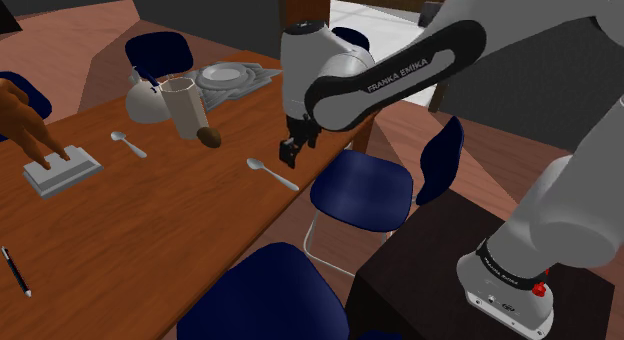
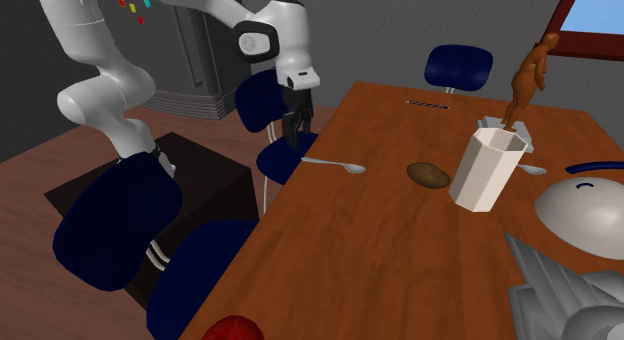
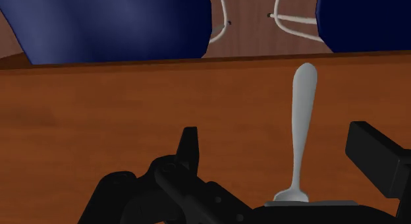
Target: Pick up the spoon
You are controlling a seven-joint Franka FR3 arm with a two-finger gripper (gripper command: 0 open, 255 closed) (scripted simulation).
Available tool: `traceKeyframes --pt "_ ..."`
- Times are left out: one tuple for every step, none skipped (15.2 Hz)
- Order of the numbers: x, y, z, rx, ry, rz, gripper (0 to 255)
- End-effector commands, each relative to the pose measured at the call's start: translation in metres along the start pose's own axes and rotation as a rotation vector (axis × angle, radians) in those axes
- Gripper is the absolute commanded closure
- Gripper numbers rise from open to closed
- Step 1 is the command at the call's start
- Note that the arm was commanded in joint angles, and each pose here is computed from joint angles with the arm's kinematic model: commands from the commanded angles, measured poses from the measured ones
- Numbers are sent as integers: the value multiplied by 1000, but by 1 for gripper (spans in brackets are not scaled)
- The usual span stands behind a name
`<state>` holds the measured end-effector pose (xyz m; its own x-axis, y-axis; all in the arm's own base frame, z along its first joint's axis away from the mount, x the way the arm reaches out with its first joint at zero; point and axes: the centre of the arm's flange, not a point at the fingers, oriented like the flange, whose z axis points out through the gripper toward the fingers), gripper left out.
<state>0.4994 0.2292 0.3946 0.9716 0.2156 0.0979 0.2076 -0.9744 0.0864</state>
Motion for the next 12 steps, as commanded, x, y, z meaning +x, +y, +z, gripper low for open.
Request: traceKeyframes --pt "18 -18 13 -18 15 -6 0" --pt "27 -26 19 -27 22 -9 0" --pt "36 -33 25 -37 28 -12 0" --pt "45 -41 32 -46 35 -15 0" --pt "54 -48 38 -55 41 -18 0" --pt "61 -55 43 -62 47 -20 0" --pt "61 -55 48 -62 47 -20 0" --pt "60 -55 53 -62 47 -20 0" --pt "60 -56 59 -62 47 -20 0" --pt "59 -56 64 -62 47 -20 0" --pt "59 -57 69 -62 47 -20 0" --pt "58 -57 74 -62 47 -20 0"
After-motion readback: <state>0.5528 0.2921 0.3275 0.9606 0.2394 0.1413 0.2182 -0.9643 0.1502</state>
